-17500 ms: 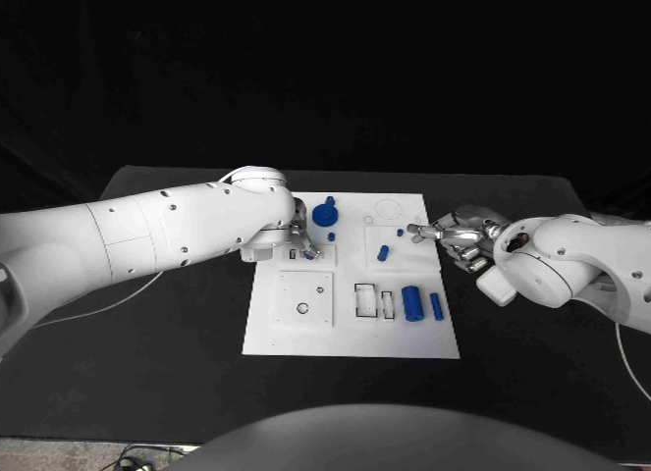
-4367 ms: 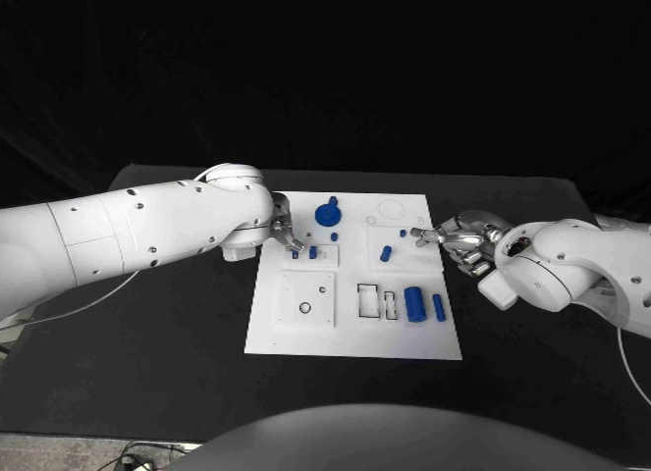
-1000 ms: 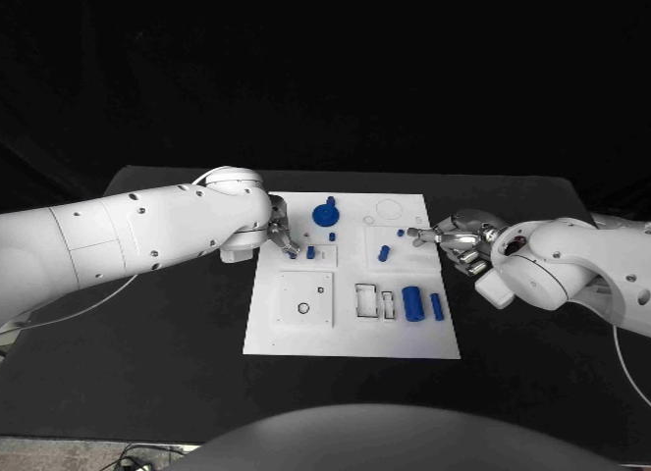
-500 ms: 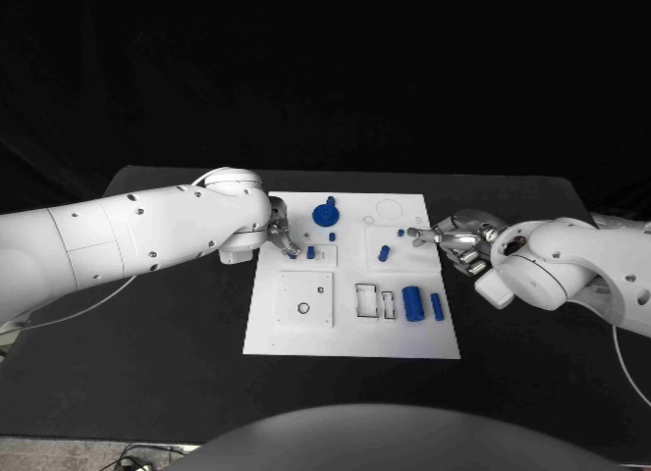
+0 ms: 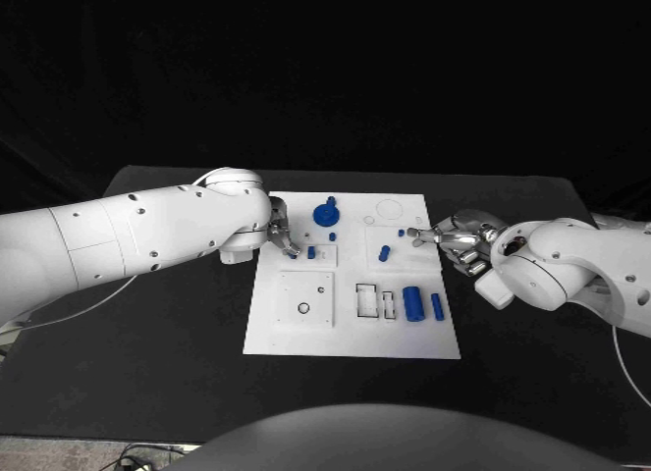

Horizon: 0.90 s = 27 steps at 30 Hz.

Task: Assemble the parts on the task board

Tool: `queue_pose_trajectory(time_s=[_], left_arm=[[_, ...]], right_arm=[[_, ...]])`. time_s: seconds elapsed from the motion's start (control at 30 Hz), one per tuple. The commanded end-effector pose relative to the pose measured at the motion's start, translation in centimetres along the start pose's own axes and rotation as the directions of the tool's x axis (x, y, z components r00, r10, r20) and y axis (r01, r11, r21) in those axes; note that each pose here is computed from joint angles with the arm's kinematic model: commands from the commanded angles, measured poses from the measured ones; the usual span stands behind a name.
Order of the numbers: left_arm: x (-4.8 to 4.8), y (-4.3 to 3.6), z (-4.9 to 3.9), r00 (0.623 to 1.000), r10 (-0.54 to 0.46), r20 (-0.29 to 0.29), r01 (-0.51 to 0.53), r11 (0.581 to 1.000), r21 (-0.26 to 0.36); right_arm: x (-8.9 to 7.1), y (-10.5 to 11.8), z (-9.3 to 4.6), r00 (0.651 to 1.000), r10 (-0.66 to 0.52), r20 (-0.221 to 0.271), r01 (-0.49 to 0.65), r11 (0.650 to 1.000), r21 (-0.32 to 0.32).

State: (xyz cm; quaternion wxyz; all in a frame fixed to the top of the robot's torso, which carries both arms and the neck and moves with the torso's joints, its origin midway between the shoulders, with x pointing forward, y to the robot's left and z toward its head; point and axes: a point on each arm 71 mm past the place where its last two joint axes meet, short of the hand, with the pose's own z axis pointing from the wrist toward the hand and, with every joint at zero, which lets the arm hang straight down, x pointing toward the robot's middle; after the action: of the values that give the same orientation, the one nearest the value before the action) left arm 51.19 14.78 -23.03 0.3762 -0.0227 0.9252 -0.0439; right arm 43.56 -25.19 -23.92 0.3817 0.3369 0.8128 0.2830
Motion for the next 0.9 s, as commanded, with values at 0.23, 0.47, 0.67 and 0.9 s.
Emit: queue_pose_trajectory(time_s=[0.23,0.47,0.67,0.9], left_arm=[[0.10,0.80,0.04,1.000,0.005,-0.014,-0.006,0.992,-0.124],[0.20,0.66,0.06,1.000,0.004,-0.023,-0.007,0.994,-0.113],[0.27,0.55,0.10,1.000,0.005,-0.030,-0.008,0.994,-0.109],[0.22,0.66,0.15,1.000,-0.001,-0.027,-0.002,0.993,-0.114]], right_arm=[[0.09,0.06,0.01,1.000,-0.009,-0.002,0.009,1.000,-0.009],[0.10,0.07,0.02,1.000,-0.009,-0.002,0.009,1.000,-0.009],[0.09,0.05,0.02,1.000,-0.009,-0.003,0.009,1.000,-0.008],[0.09,0.02,0.01,1.000,-0.009,-0.004,0.009,1.000,-0.007]])
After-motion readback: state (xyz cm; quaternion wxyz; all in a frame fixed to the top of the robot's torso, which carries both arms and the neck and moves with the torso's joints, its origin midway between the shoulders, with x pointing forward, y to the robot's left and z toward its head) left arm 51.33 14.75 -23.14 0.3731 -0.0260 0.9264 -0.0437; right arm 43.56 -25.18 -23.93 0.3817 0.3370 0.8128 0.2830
